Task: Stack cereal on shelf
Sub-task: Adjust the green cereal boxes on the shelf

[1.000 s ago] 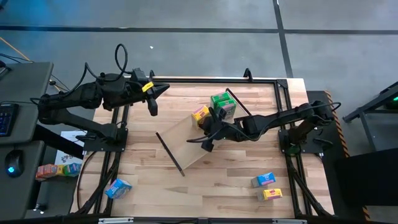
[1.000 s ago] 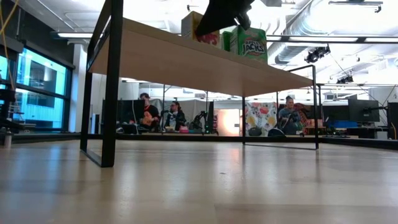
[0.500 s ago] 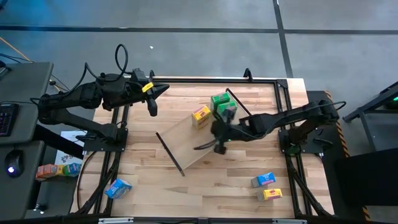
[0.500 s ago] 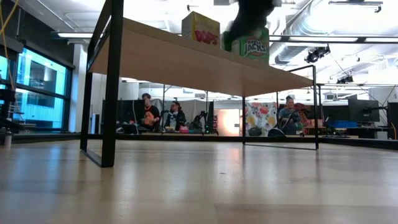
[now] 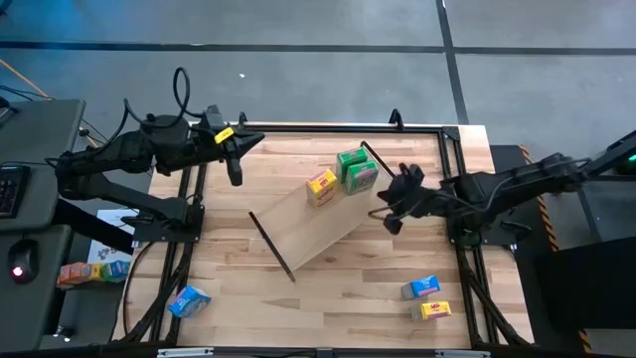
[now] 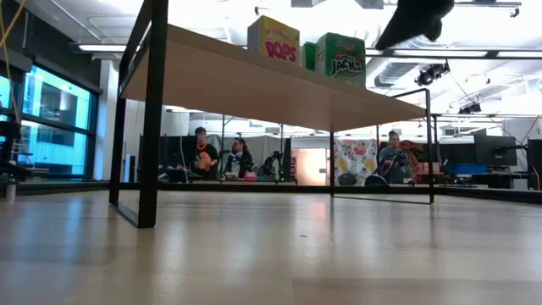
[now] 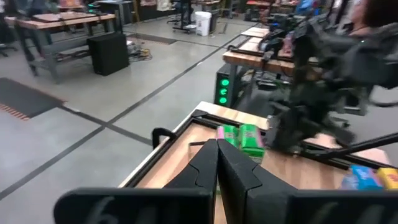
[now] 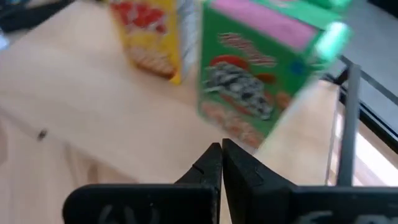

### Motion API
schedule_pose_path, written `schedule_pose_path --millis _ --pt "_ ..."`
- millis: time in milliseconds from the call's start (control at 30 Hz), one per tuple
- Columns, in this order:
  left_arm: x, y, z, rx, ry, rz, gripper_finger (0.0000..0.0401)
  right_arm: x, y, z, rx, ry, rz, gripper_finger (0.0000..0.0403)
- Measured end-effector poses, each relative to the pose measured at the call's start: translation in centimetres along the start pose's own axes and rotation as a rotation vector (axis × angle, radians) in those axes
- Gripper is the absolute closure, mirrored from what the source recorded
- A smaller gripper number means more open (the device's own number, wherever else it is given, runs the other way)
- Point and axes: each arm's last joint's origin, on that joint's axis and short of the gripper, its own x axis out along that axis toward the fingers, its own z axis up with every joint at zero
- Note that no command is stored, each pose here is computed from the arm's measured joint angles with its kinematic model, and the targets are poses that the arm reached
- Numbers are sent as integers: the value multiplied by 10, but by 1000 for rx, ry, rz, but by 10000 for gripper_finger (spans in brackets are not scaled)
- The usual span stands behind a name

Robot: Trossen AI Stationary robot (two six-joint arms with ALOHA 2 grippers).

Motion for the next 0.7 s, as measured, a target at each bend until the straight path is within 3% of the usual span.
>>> schedule_pose_path --millis 167,700 --pt "2 -2 2 -10 -21 -31 401 16 -17 -5 92 -97 28 403" --pt "8 -4 0 -21 -8 -4 401 34 -39 0 18 -83 27 403"
